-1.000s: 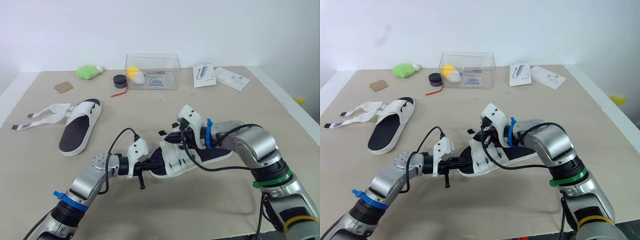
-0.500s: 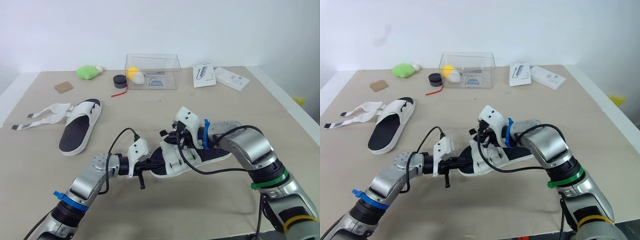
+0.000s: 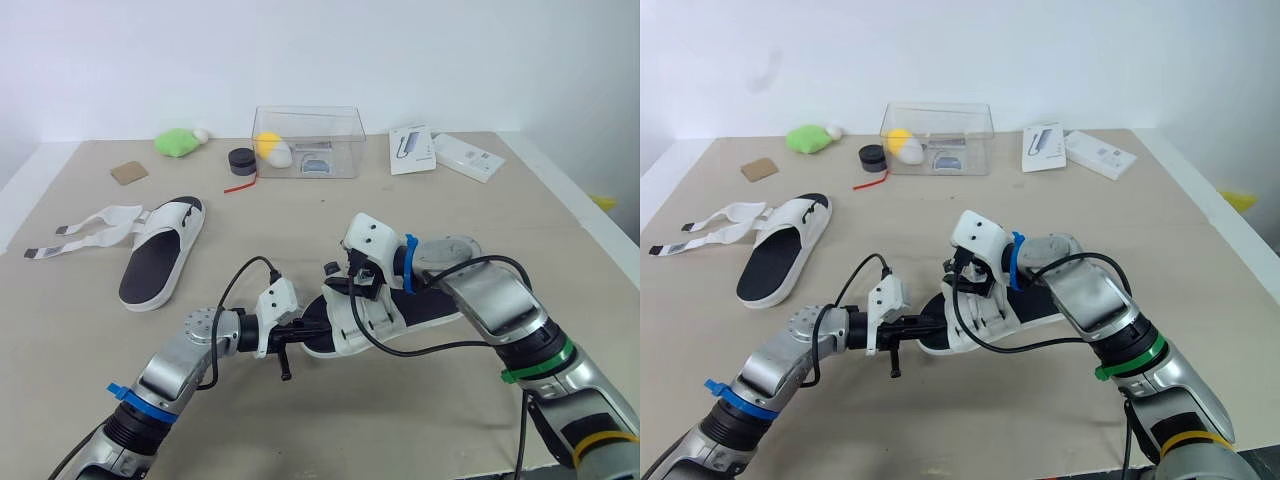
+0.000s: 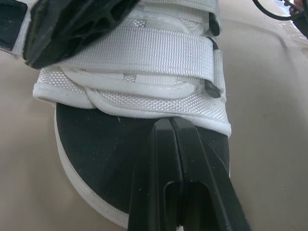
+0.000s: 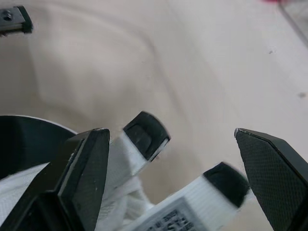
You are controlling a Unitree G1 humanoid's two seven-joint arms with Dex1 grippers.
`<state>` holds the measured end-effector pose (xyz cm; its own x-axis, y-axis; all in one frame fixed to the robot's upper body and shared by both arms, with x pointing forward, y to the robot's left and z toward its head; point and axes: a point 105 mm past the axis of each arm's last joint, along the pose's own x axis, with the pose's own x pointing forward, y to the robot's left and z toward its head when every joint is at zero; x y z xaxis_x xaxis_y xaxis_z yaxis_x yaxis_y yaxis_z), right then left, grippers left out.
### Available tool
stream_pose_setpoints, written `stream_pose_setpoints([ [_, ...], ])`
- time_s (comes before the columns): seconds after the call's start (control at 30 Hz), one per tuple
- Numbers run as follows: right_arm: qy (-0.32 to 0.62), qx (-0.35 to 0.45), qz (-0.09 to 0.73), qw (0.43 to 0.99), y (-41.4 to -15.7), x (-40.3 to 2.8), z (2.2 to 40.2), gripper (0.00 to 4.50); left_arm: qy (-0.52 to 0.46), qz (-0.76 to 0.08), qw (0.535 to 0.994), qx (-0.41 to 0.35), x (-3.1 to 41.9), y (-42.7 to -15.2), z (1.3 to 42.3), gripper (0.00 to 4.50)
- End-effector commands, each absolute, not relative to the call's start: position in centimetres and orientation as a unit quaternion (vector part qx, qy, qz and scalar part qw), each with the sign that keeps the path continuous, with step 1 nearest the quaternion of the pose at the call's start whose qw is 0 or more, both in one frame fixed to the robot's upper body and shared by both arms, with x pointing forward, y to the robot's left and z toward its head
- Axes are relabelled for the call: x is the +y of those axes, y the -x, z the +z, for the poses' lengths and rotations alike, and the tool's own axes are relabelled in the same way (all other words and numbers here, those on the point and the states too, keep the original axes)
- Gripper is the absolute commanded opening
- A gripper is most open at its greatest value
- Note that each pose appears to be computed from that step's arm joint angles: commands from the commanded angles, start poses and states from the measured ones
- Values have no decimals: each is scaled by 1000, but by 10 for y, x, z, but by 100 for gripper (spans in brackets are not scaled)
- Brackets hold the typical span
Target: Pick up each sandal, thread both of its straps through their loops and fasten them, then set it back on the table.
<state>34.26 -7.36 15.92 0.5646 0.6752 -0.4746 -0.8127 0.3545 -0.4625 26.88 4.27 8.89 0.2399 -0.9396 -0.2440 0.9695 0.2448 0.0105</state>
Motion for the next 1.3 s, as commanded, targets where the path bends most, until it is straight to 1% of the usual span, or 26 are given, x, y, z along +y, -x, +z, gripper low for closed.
stream_pose_setpoints([
  [0.03,379,82,425,818,-354,-86,162,445,-77,-605,780,137,45,-264,68,0],
  [0.13,408,28,398,821,-368,-92,173,445,-77,-605,781,136,44,-265,68,0],
  [0.2,386,9,382,840,-375,-103,183,445,-78,-604,782,135,44,-266,68,0],
  [0.27,354,-32,390,849,-375,-112,201,445,-80,-601,784,133,46,-268,69,0],
  [0.33,361,-93,381,846,-375,-124,221,445,-80,-599,786,130,48,-269,71,0],
  [0.37,396,-139,389,820,-367,-129,228,445,-81,-597,788,126,49,-270,74,0],
  [0.43,457,-229,426,746,-340,-134,234,445,-80,-592,794,116,50,-272,80,0],
  [0.47,494,-246,432,714,-332,-143,228,445,-78,-587,798,108,52,-274,85,0],
  [0.53,525,-257,438,683,-323,-159,219,445,-77,-577,807,94,54,-278,93,0],
  [0.57,545,-266,438,664,-319,-167,215,448,-74,-573,811,86,55,-279,98,25],
  [0.6,556,-273,438,651,-316,-172,213,450,-72,-571,814,82,56,-280,101,40],
  [0.63,575,-281,441,629,-312,-176,210,450,-68,-569,816,78,57,-281,105,75],
  [0.67,591,-288,444,609,-309,-180,207,450,-64,-569,816,74,58,-280,108,112],
  [0.7,607,-297,445,588,-306,-183,204,450,-61,-568,818,69,60,-280,113,176],
  [0.77,628,-312,449,553,-301,-186,199,450,-56,-564,821,62,65,-280,119,247],
  [0.8,642,-318,457,527,-297,-187,194,450,-55,-559,825,56,69,-280,123,273],
  [0.83,653,-316,469,503,-293,-189,185,450,-53,-555,828,50,72,-280,127,343],
  [0.9,659,-316,481,485,-290,-190,174,450,-51,-551,832,46,76,-281,132,399],
  [0.93,653,-322,478,491,-291,-188,174,450,-51,-549,833,43,77,-282,134,441],
  [0.97,650,-328,478,491,-291,-186,171,450,-50,-547,835,38,78,-284,136,441],
  [1.1,650,-350,490,464,-288,-169,156,450,-41,-549,835,22,74,-287,146,441],
  [1.3,647,-376,467,472,-297,-152,157,450,-44,-558,829,20,69,-287,151,441],
])
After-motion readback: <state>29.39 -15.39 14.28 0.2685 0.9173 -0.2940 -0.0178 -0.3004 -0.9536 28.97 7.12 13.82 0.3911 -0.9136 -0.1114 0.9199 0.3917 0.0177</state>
